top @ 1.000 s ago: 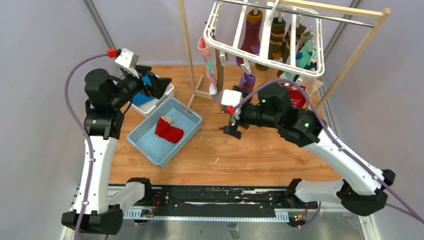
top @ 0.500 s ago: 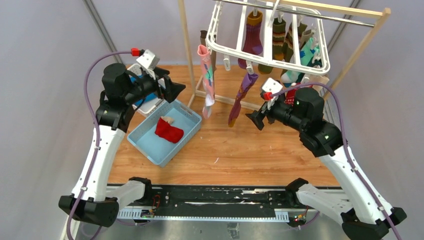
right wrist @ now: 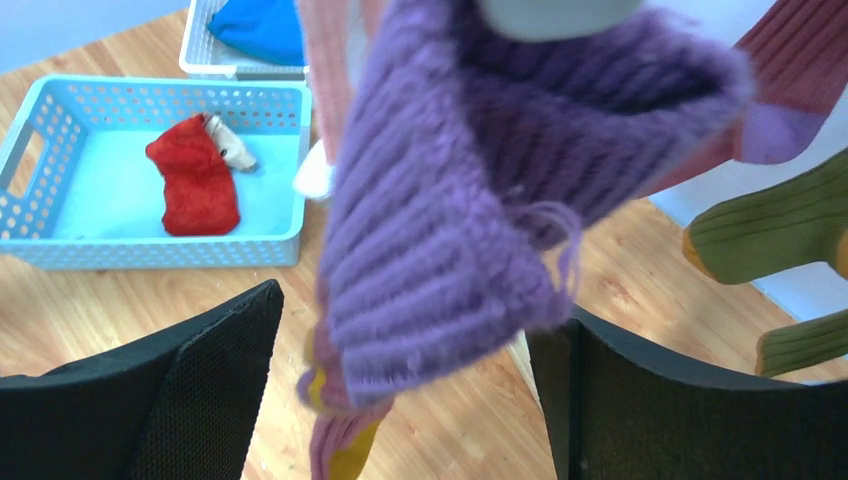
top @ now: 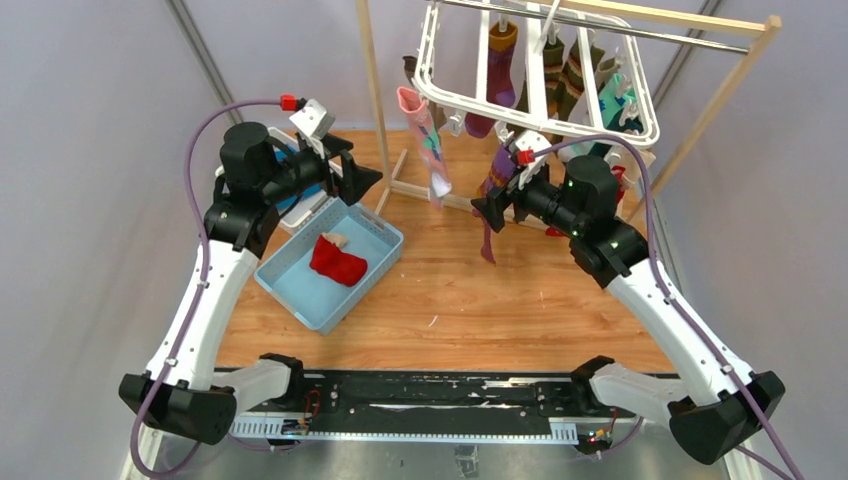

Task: Remove the socks clipped to the hanger
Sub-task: Remove the sock from the hanger.

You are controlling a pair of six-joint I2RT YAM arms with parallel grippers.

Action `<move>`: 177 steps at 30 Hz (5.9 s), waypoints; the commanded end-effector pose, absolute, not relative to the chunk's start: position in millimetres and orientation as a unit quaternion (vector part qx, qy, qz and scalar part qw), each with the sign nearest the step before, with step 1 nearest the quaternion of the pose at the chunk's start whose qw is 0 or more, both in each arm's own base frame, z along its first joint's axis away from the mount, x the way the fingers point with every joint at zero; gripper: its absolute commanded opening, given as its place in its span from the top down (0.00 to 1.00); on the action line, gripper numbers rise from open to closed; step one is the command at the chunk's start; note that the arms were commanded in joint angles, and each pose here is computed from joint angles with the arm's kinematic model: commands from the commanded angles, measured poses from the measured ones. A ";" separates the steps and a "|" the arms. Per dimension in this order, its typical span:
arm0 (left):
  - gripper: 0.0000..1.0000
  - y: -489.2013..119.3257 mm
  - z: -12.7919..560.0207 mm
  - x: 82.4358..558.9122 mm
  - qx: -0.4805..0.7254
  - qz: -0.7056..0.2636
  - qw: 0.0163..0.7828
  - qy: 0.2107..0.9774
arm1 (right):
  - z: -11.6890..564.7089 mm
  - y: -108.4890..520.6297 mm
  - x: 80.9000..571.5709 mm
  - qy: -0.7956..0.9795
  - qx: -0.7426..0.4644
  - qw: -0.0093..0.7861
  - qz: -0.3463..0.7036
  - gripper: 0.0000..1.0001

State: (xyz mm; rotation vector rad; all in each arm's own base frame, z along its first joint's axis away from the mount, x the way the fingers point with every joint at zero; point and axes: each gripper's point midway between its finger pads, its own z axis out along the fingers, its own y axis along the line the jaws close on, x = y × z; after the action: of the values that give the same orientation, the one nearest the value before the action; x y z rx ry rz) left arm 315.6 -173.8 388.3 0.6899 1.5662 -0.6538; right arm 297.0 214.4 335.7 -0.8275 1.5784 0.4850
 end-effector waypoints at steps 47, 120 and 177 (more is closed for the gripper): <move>0.07 -355.0 465.6 285.2 0.385 -0.414 0.596 0.571 | 324.3 224.8 268.2 0.631 -0.422 0.578 0.300 0.88; 0.04 -392.6 475.9 287.8 0.341 -0.466 0.583 0.572 | 334.3 208.2 263.3 0.609 -0.422 0.590 0.320 0.96; 0.09 -376.0 484.7 311.5 0.318 -0.532 0.588 0.520 | 338.6 226.2 285.8 0.628 -0.414 0.553 0.358 0.89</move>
State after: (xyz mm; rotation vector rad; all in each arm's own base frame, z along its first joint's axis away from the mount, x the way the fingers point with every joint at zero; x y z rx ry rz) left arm 318.1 -370.0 471.5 0.6461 1.3164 -1.2754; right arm 285.5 224.3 334.4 -0.9735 1.5004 0.8250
